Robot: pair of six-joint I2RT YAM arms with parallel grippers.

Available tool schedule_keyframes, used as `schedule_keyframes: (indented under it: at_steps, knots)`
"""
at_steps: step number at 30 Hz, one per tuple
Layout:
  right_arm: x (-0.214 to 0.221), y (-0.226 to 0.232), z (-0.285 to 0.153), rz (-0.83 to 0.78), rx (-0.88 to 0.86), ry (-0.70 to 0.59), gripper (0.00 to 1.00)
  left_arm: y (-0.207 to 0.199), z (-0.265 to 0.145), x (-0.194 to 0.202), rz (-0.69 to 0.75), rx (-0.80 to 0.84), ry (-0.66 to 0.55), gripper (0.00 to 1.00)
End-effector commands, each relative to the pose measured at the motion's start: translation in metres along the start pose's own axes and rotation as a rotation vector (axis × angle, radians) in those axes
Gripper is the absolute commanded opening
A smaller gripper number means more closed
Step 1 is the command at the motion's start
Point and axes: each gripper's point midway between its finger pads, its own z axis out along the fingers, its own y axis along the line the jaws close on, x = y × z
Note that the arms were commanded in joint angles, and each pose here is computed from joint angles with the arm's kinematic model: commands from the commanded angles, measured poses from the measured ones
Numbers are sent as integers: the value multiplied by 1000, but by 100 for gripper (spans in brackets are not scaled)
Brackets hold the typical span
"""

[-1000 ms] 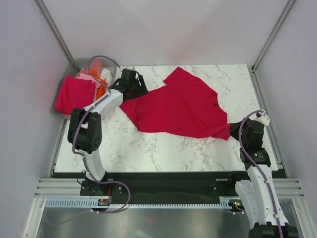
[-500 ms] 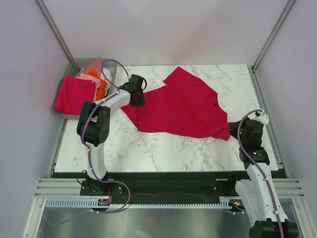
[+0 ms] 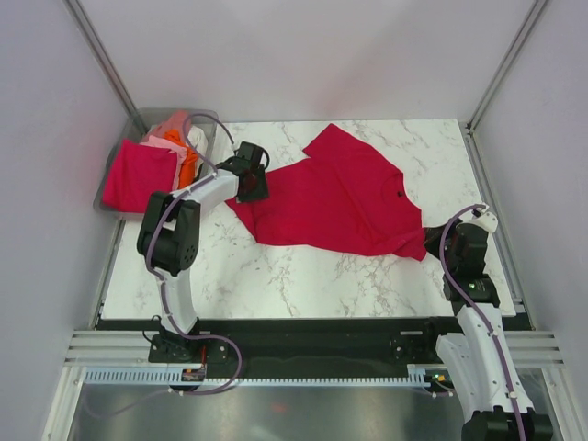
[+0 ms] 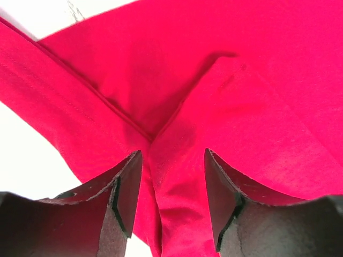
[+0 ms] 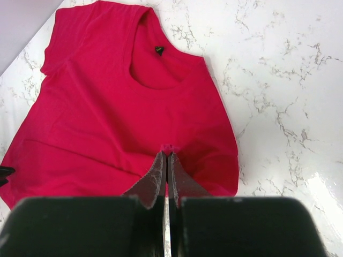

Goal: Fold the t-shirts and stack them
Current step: Flatten the tshirt out

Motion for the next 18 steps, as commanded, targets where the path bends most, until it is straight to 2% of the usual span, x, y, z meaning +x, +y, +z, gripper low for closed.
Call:
schedule_keyframes:
  at_steps: [1,2,4,5,6,9,12,18]
  knots:
    - [-7,7,-1,-3,-34,-25,2,-1,11,4,0,1,21,57]
    - [-7,8,-2,-3,-36,-28,2,0,18,10,7,-3,40,56]
    - [-8,7,-2,-3,-33,-28,2,-2,21,15,13,4,55,46]
    - [-8,7,-2,-4,-29,-29,2,-1,21,14,11,4,54,39]
    - [-8,7,-2,-4,-29,-29,2,-2,19,13,12,4,49,23]
    - [-9,6,-1,-8,-21,-25,2,1,5,1,7,-5,2,10]
    - [-8,1,1,-10,9,-23,1,5,-20,-15,-7,-12,-63,10]
    - [-1,-6,3,-15,37,0,0,18,-56,-11,-50,-13,-114,11]
